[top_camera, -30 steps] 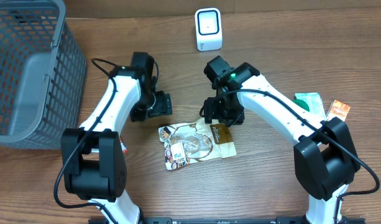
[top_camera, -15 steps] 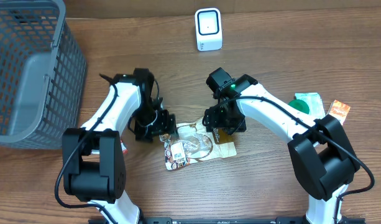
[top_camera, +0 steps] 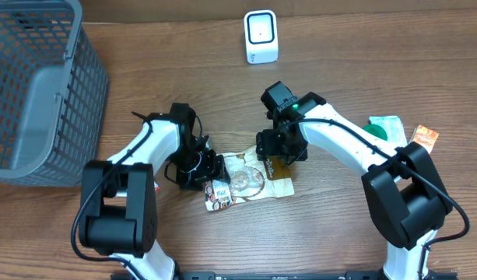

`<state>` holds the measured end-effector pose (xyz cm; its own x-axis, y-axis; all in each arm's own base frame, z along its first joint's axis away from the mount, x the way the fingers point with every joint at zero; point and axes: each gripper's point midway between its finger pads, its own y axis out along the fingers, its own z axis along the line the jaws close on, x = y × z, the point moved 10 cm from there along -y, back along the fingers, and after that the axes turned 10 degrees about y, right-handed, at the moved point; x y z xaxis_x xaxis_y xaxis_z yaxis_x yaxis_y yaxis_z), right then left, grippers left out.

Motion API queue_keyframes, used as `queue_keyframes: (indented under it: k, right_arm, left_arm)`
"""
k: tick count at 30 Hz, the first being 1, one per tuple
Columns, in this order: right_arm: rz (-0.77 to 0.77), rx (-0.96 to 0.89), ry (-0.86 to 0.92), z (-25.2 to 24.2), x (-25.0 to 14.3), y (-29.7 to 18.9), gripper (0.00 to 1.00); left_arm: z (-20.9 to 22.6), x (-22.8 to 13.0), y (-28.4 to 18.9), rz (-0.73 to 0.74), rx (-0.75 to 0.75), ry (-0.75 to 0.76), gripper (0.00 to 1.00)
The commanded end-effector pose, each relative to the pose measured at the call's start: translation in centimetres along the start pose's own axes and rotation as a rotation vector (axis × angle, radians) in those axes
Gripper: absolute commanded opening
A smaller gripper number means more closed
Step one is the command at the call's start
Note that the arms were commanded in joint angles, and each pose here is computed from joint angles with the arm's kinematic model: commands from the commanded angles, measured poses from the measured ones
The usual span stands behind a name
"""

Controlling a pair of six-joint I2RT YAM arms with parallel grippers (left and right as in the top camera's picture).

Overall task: Scan the item barcode
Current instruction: 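Grasp the PanTree bag edges with both grippers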

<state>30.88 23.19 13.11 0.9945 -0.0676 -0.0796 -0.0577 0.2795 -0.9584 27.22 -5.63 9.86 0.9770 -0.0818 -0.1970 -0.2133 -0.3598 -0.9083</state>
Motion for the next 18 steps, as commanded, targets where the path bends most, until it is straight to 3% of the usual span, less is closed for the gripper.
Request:
queue_keyframes:
  k: [1,5,9,11,18]
  right_arm:
    - [0.032,0.039,0.006,-0.5,-0.3,0.3,0.75]
    - [0.059,0.097,0.007,-0.7,-0.4,1.0,0.74]
    - [0.077,0.116,0.007,-1.0,-0.8,1.7,0.75]
    - [0.082,0.113,0.009,-1.1,-0.9,1.8,0.77]
    - [0.134,0.221,-0.045,-1.1,-0.6,1.3,0.84]
  left_arm:
    - [-0.2,-0.3,1.5,-0.016,-0.004,-0.025,0.68]
    - [-0.3,0.2,1.6,-0.047,0.01,-0.019,0.52]
    - [-0.3,0.4,1.6,-0.063,0.01,-0.014,0.22]
    - [-0.3,0.5,1.6,-0.065,0.009,-0.014,0.11]
    - [-0.3,0.4,1.6,-0.063,0.008,-0.014,0.04]
